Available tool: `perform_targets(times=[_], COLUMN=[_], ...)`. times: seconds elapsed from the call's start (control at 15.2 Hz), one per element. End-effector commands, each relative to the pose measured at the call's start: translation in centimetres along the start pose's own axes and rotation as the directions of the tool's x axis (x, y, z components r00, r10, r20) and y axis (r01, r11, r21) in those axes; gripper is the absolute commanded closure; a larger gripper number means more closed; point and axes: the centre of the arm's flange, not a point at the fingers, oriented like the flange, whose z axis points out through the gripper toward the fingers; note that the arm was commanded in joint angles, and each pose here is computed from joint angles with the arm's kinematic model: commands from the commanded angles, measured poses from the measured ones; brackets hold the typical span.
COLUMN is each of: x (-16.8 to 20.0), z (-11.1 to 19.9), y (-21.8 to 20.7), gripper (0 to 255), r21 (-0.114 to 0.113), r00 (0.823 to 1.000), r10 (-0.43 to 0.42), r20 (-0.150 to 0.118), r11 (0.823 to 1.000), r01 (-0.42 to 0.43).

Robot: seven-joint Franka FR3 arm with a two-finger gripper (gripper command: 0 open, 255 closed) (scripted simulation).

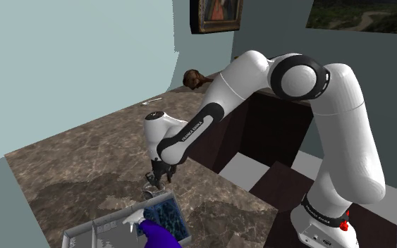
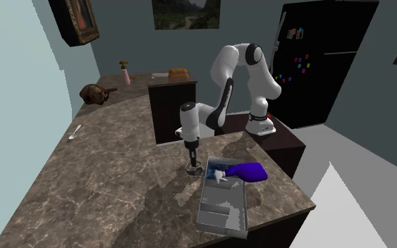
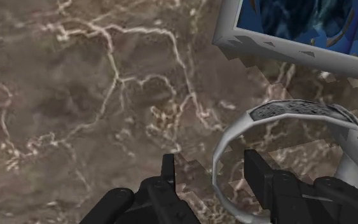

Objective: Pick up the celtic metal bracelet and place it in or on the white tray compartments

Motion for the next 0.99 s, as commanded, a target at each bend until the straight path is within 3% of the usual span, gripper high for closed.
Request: perform_targets(times=[0.0, 0.13, 0.92], x=[-0.3, -0.2, -0.6], z=[0.4, 0.5, -5.8], y=[-0.5, -0.4, -0.5], gripper=[255, 255, 255], r21=[0.005, 0.004, 0.004], r00=[1.000, 1.000, 1.000], r10=[-0.008, -0.008, -0.008], r20=[0.004, 0.004, 0.004], r11=[1.000, 1.000, 1.000], r01=[0.008, 0.008, 0.008])
